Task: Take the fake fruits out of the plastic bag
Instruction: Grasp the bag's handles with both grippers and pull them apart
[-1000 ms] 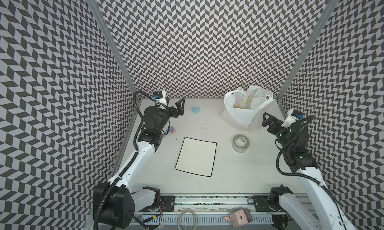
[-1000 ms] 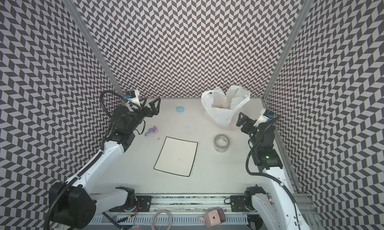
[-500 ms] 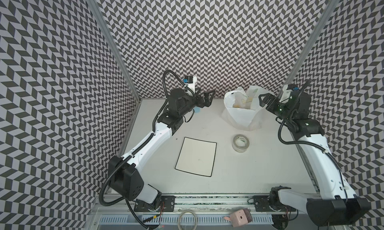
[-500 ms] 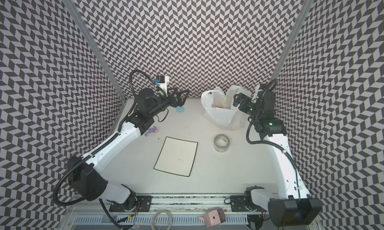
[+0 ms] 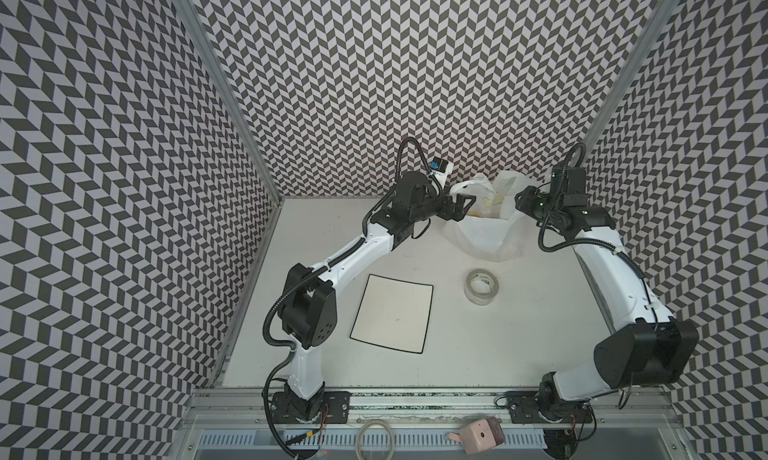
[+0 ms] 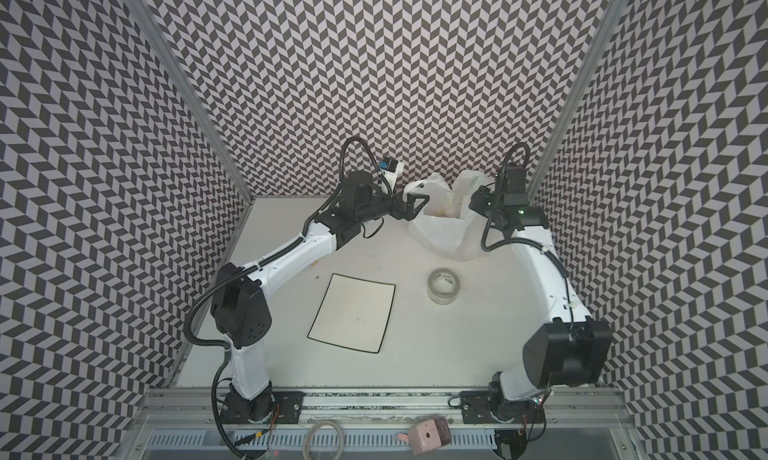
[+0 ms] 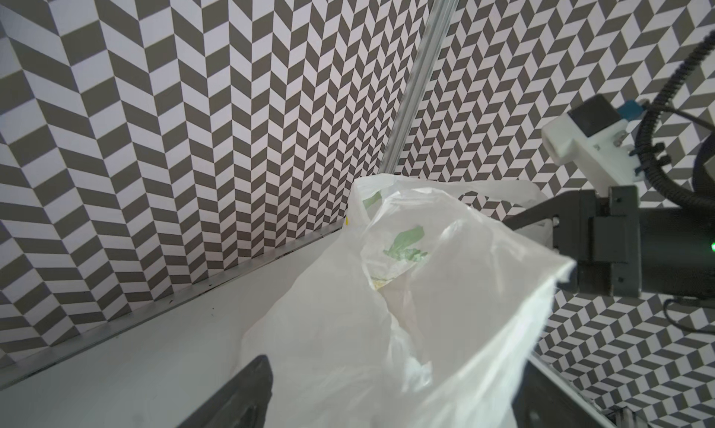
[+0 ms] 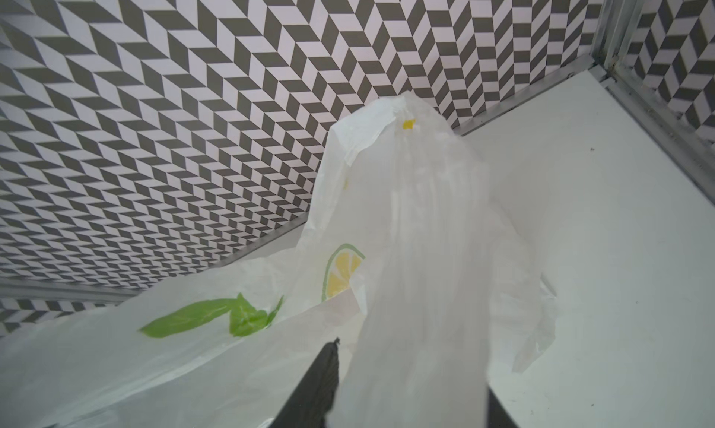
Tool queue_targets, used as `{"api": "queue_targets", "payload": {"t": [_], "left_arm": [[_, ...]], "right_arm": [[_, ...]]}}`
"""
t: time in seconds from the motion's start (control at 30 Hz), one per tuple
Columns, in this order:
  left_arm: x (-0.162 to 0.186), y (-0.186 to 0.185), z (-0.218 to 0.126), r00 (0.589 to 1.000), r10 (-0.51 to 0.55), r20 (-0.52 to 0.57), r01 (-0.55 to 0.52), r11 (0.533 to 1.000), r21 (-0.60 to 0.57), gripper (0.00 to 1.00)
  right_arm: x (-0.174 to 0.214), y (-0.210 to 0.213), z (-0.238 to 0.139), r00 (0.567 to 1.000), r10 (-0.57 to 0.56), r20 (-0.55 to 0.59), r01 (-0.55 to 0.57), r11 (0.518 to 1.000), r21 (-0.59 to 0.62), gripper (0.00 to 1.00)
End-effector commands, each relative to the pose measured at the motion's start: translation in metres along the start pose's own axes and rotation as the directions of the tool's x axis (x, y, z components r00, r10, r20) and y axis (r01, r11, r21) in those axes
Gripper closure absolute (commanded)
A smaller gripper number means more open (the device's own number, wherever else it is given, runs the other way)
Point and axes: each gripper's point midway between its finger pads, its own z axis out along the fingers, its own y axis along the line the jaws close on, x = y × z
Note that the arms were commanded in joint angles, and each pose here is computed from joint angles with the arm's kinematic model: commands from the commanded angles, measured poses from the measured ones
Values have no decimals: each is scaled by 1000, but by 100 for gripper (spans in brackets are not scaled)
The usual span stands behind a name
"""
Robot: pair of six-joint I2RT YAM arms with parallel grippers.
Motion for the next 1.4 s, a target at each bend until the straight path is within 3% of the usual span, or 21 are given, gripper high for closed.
{"api": "queue_targets", "payload": {"t": [0.0,0.17,0.37,0.43,0.63,0.8,0.9,1.1,1.37], "left_arm": [[-17,3,0,998,49,26,-48,999,-19,20],[-26,-4,11,998,27,54,-30,999,39,49],[-51,11,6,991,-49,123,44,998,39,91],[-63,20,-1,984,-82,159,79,996,28,96],[-101,47,-27,950,-157,271,168,986,-18,100],[-120,76,-49,930,-157,334,195,977,-82,100],[-118,86,-61,928,-151,342,199,974,-111,100],[-85,79,-91,933,-130,335,181,975,-127,100],[-5,49,-142,943,-187,274,222,970,-102,100]], "right_arm": [[-3,6,-9,1000,-21,21,21,999,-38,76],[10,5,-14,999,-44,6,44,997,-62,92],[-6,15,-16,995,-68,71,74,993,-92,98],[-18,25,-16,992,-66,108,80,989,-124,100],[-48,91,-17,970,-92,226,157,944,-291,100],[-49,148,-15,939,-124,320,248,889,-385,100],[-43,160,-9,936,-126,328,259,877,-404,100],[-3,140,-5,966,-123,229,206,900,-384,100],[104,76,-29,993,-118,-11,109,944,-310,100]]}}
